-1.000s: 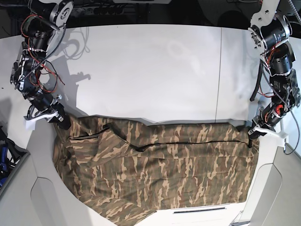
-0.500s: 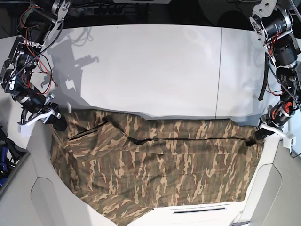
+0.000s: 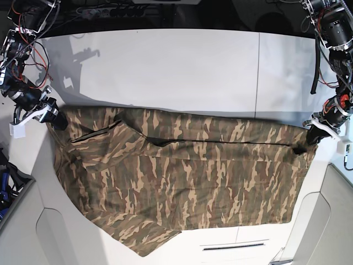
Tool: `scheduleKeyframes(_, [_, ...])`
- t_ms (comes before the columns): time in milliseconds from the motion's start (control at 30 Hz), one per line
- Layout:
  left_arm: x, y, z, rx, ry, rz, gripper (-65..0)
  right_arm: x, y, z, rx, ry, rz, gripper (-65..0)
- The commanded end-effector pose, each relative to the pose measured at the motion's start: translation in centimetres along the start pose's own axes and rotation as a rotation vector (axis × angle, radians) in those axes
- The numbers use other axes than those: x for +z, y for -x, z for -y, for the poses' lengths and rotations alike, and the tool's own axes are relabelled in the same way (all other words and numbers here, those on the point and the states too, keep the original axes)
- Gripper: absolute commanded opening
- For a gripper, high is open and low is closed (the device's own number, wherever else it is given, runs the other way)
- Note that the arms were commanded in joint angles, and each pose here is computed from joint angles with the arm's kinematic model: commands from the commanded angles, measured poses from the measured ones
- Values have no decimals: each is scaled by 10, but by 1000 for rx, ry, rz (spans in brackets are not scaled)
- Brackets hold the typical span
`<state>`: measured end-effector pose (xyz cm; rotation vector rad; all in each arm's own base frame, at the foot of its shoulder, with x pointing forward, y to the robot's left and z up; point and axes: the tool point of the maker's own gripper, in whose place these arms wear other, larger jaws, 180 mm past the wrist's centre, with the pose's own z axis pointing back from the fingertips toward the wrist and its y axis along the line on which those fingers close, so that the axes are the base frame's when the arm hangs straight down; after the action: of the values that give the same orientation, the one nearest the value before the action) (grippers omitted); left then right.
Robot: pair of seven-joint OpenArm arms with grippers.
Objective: Fold the T-shirt properly
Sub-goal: 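Pull the shirt further toward the robot, then open both grippers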
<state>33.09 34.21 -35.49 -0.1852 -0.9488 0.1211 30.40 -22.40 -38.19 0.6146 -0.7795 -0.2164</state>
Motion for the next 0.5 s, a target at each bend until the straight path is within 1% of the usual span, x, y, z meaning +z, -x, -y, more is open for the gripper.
scheduleKeyframes(0, [8,-12,-2,-30,-2,33,-650,9,-19,-3,26,-17,47,-650])
scheduleKeyframes(67, [14,-1,-3,-33,-5,15,-650,15,-16,1,25,-22,35,-650])
scheduleKeyframes(167, [25,11,-7,-38,-20,-3,-650,23,-10,9,23,-2,19,-650])
scheduleKeyframes(333, [46,16,-12,-32,-35,14,-650,32,1,15,6,5,-2,-650])
scheduleKeyframes(467, [63,19,-11,-74,-50,11,-650,39,11,22,-7,20,-20,-650])
